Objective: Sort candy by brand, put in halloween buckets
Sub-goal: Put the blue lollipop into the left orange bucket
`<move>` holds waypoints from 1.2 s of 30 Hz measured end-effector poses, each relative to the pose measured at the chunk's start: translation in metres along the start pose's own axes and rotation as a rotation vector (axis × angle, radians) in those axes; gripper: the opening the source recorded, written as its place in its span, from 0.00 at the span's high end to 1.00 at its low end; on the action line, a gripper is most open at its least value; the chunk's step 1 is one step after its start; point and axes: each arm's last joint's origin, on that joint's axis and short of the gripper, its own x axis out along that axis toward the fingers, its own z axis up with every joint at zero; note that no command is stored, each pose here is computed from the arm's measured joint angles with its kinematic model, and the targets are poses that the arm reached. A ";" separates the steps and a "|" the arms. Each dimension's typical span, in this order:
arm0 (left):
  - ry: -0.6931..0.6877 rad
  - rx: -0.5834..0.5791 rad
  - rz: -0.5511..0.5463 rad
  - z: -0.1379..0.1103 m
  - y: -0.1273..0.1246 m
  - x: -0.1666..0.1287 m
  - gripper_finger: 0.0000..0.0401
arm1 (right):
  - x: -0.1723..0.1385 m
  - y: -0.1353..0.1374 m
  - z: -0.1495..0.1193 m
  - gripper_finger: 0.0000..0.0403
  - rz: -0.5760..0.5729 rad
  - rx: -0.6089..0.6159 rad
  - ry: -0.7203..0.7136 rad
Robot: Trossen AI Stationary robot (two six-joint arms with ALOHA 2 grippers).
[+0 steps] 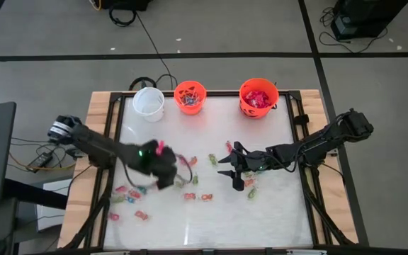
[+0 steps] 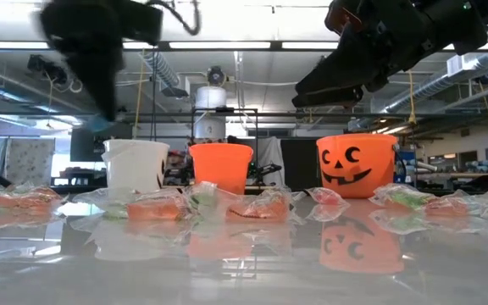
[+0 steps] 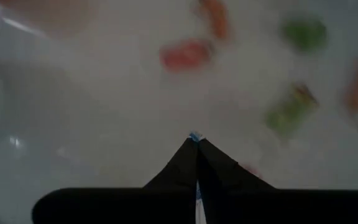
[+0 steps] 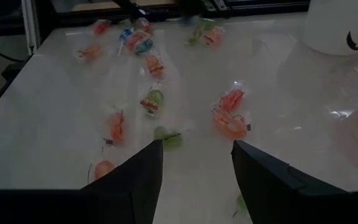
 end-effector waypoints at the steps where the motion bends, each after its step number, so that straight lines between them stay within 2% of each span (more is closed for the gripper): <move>1: -0.028 -0.008 0.014 0.005 0.011 0.000 0.98 | 0.000 0.000 0.000 0.49 0.000 0.000 0.000; 5: -0.158 -0.048 0.056 0.023 0.053 0.001 0.98 | 0.000 0.000 -0.001 0.49 -0.002 -0.002 0.008; 11: -0.425 -0.148 0.121 0.047 0.115 0.010 0.98 | 0.000 -0.001 -0.003 0.49 -0.007 0.013 0.031; 14: -0.587 -0.192 0.156 0.062 0.141 0.018 0.98 | 0.000 -0.001 -0.004 0.49 -0.009 0.017 0.045; 18: -0.818 -0.218 0.142 0.081 0.173 0.030 0.98 | 0.004 0.000 -0.010 0.49 -0.021 0.048 0.072; 22: -0.983 -0.249 0.179 0.095 0.204 0.049 0.98 | 0.014 0.000 -0.020 0.49 -0.034 0.076 0.106; 26: -1.057 -0.288 0.179 0.103 0.227 0.071 0.98 | 0.020 0.000 -0.023 0.49 -0.067 0.093 0.085; 30: -1.021 -0.306 0.194 0.103 0.236 0.090 0.96 | 0.013 0.002 -0.010 0.49 -0.095 0.064 -0.012; 36: -0.996 -0.323 0.231 0.103 0.237 0.099 0.78 | 0.007 0.001 -0.003 0.49 -0.141 0.055 -0.055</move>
